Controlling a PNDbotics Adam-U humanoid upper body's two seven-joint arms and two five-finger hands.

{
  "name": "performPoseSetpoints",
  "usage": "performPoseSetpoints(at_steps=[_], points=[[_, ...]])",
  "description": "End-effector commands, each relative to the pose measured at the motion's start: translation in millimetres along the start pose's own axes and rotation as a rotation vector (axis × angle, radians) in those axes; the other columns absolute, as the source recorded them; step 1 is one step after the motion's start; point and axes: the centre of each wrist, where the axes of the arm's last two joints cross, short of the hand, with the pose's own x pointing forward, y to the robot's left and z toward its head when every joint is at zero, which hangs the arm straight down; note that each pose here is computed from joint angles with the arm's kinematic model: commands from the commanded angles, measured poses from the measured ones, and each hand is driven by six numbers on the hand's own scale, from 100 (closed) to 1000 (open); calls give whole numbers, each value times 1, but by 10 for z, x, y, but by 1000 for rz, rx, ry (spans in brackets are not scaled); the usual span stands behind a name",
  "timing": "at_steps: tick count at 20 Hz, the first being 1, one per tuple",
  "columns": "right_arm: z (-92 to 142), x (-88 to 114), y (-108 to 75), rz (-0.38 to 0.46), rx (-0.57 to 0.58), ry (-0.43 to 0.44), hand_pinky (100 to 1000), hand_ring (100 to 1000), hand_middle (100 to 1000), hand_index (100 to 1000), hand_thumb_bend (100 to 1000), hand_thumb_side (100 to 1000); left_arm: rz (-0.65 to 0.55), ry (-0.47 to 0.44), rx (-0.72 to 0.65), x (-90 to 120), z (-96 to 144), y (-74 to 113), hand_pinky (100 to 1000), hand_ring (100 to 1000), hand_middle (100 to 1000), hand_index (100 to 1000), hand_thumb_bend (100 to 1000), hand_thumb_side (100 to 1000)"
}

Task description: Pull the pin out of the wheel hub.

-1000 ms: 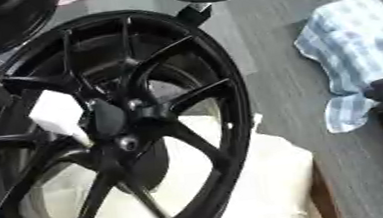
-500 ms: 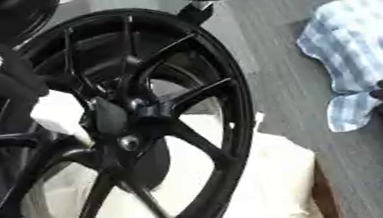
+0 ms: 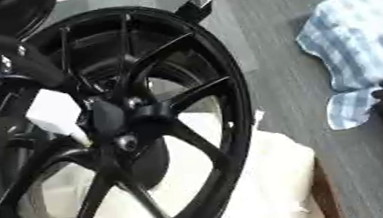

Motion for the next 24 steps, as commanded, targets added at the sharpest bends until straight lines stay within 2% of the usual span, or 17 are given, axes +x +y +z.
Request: performPoseSetpoints(at_steps=[1, 7, 9, 15, 24], points=[[-20, 59, -6, 4, 7, -12, 861, 710, 669, 572, 100, 416, -64, 41, -29, 4, 57, 71, 966, 847, 802, 906, 284, 620], [-12, 47, 12, 1, 5, -2, 861, 708, 665, 571, 100, 420, -102, 52, -49, -4, 86, 92, 980, 850, 802, 921, 441, 666], [-12, 43, 20, -1, 6, 1, 861, 708, 664, 570, 100, 422, -109, 61, -39, -4, 92, 104, 978, 849, 803, 919, 448, 653], [-4, 31, 37, -4, 2, 11, 861, 705, 662, 570, 100, 427, -98, 111, 11, -13, 110, 103, 979, 857, 827, 924, 387, 578], [-10, 23, 62, -9, 7, 20, 862, 704, 660, 569, 100, 434, -54, 148, 64, -6, 94, 109, 951, 832, 803, 913, 279, 493]])
